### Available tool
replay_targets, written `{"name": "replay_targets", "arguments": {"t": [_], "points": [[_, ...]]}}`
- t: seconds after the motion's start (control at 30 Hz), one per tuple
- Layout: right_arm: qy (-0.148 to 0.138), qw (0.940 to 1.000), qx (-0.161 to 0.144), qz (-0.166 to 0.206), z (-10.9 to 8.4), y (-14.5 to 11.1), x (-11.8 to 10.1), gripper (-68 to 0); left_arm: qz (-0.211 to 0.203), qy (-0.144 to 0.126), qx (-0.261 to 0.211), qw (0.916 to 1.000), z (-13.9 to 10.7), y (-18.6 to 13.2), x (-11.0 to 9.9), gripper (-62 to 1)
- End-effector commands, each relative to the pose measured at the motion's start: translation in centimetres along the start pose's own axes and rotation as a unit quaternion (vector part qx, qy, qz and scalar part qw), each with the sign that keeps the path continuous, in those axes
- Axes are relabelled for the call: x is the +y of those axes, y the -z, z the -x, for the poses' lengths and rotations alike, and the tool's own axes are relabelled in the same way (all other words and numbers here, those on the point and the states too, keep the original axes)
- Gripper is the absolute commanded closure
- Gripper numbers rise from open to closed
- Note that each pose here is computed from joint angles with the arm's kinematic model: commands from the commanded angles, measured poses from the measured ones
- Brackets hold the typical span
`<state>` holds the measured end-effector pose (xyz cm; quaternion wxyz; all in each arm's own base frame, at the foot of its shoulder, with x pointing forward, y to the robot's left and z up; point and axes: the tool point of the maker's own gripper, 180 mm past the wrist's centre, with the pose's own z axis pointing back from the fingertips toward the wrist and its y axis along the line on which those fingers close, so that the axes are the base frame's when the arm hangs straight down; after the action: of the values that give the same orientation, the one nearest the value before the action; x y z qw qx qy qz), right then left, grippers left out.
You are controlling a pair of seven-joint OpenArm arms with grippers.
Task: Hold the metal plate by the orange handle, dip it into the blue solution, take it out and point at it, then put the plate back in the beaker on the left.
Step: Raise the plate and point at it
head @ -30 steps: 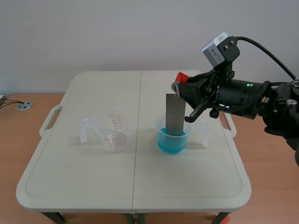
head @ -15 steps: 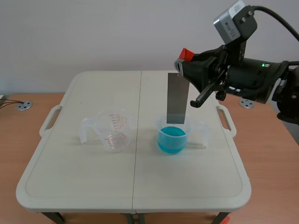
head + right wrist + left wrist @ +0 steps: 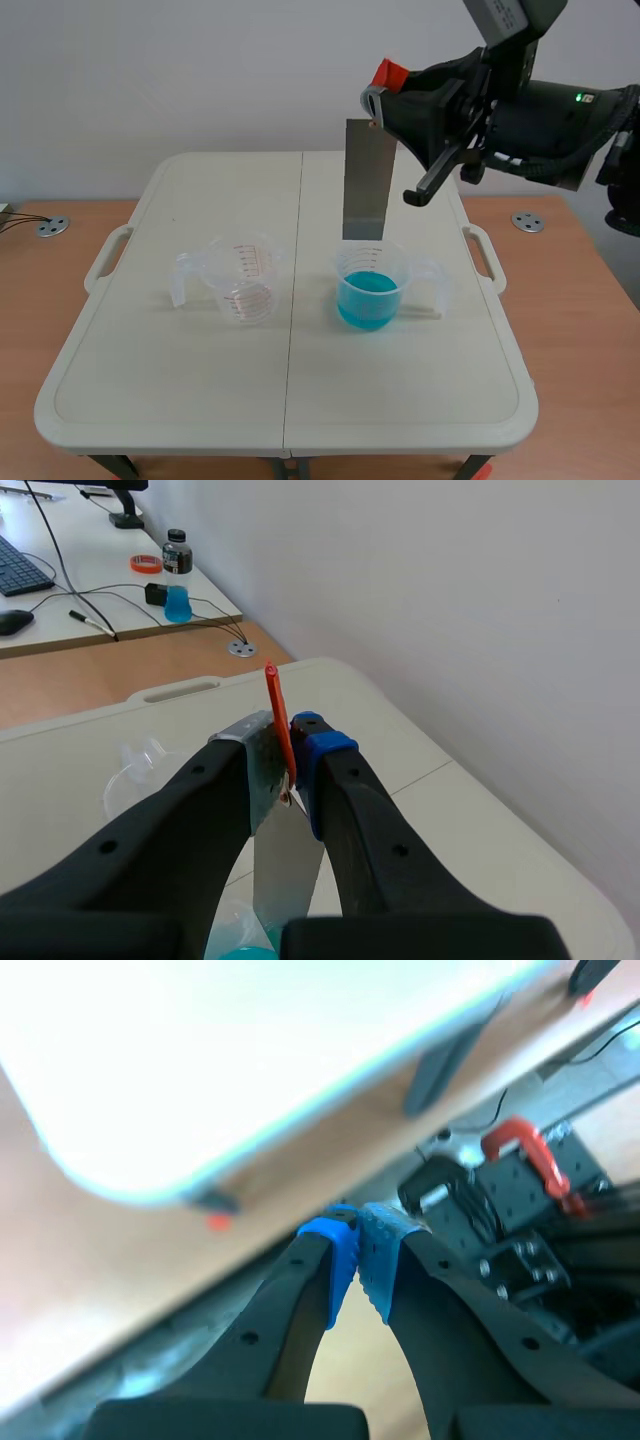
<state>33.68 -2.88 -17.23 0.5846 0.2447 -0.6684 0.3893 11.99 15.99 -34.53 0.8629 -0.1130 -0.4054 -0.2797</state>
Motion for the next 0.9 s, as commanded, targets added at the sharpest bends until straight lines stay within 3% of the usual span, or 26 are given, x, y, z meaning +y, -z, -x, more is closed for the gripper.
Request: {"name": "replay_targets", "arguments": {"t": [0.0,0.23,0.4,0.6,0.87], "points": [[-0.016,0.9997,-0.021,0.002,-1.7,-0.3,-0.6,-1.3,0.005,0.0,-0.028,0.9996,-1.9,0.4,0.2,-1.9],[-0.024,0.9995,-0.02,-0.001,-2.3,-0.2,-0.4,-1.3,-0.011,0.015,-0.093,0.9955,-7.0,1.8,3.4,-1.8],[-0.028,0.9995,-0.017,-0.003,-2.7,-0.1,-0.2,-1.3,-0.002,0.048,-0.132,0.9901,-10.6,2.9,4.5,-1.8],[-0.008,0.9997,-0.021,-0.007,-3.3,0.0,0.0,-1.3,0.016,0.085,-0.163,0.9828,-14.9,4.9,4.3,-1.9],[0.009,0.9997,-0.021,-0.006,-3.6,-0.1,-0.1,-1.4,0.066,0.123,-0.177,0.9743,-18.6,8.6,1.6,-1.9]]}}
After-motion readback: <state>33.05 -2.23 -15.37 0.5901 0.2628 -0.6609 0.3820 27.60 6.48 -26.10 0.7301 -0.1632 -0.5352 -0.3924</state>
